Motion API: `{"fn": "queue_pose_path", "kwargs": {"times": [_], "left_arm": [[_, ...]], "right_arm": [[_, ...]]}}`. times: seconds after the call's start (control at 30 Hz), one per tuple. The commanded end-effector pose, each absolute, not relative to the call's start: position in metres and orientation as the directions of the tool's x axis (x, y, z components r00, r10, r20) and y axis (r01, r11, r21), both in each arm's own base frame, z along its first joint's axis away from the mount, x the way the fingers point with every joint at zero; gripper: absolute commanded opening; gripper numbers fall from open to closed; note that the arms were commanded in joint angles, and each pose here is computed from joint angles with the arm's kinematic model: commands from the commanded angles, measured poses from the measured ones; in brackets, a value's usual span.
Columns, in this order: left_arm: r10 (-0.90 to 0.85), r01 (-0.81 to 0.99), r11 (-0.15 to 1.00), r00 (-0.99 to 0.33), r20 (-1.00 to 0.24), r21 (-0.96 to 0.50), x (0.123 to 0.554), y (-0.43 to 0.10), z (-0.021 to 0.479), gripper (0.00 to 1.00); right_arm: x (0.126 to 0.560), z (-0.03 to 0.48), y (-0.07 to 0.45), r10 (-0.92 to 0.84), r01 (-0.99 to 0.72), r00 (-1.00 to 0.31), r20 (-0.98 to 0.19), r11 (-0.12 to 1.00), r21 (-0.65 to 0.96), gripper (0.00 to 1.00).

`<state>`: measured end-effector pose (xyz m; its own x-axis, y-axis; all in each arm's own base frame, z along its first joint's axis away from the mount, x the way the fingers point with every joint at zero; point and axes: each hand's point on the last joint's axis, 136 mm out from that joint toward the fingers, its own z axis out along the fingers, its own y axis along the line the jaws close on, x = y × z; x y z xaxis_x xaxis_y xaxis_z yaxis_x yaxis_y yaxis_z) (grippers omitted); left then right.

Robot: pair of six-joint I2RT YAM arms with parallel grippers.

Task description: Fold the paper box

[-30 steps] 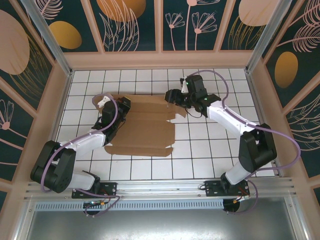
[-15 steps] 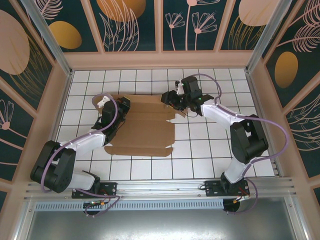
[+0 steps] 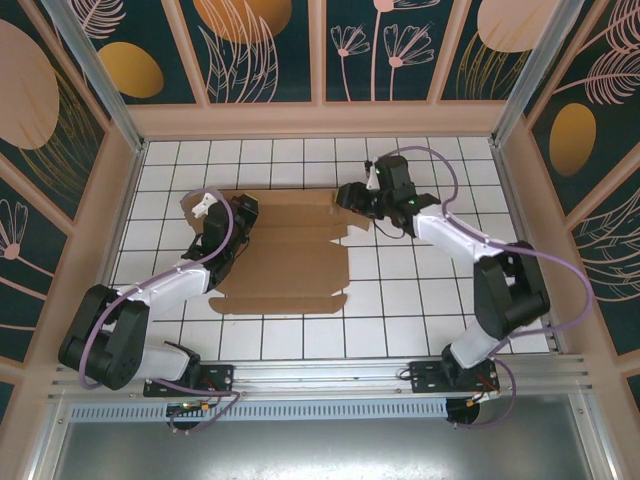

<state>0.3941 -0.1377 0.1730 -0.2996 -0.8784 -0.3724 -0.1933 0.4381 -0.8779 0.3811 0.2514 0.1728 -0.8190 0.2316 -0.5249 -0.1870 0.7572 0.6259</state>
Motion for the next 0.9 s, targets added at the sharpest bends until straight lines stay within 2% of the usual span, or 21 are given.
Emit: {"fn": "queue_pose_path", "kwargs": {"times": [0.0, 0.13, 0.27, 0.33, 0.4, 0.5, 0.7, 0.87], "left_arm": [[-0.879, -0.236, 0.449, -0.292, -0.378, -0.862, 0.39, -0.132, 0.163, 0.0], [-0.88, -0.246, 0.448, -0.29, -0.376, -0.86, 0.389, -0.131, 0.16, 0.0], [-0.882, -0.251, 0.45, -0.274, -0.383, -0.857, 0.388, -0.127, 0.162, 0.0], [-0.882, -0.256, 0.451, -0.272, -0.384, -0.855, 0.388, -0.126, 0.163, 0.0], [-0.884, -0.259, 0.45, -0.267, -0.384, -0.855, 0.387, -0.125, 0.162, 0.0], [-0.889, -0.275, 0.447, -0.246, -0.387, -0.851, 0.385, -0.12, 0.161, 0.0], [-0.894, -0.298, 0.44, -0.229, -0.384, -0.847, 0.383, -0.115, 0.157, 0.0], [-0.891, -0.301, 0.445, -0.238, -0.386, -0.843, 0.382, -0.116, 0.153, 0.0]], "right_arm": [[0.367, 0.165, 0.223, 0.196, -0.198, -0.761, -0.618, 0.837, 0.509, 0.33], [0.351, 0.126, 0.223, 0.135, -0.181, -0.783, -0.607, 0.885, 0.429, 0.17], [0.34, 0.1, 0.245, 0.088, -0.203, -0.792, -0.604, 0.896, 0.396, 0.17], [0.341, 0.091, 0.251, 0.082, -0.199, -0.788, -0.61, 0.904, 0.379, 0.21], [0.346, 0.088, 0.258, 0.1, -0.204, -0.776, -0.623, 0.894, 0.398, 0.34], [0.36, 0.085, 0.263, 0.121, -0.194, -0.751, -0.65, 0.899, 0.392, 0.43], [0.38, 0.069, 0.26, 0.131, -0.164, -0.734, -0.667, 0.918, 0.361, 0.48], [0.385, 0.051, 0.273, 0.142, -0.193, -0.773, -0.619, 0.876, 0.442, 0.51]]}}
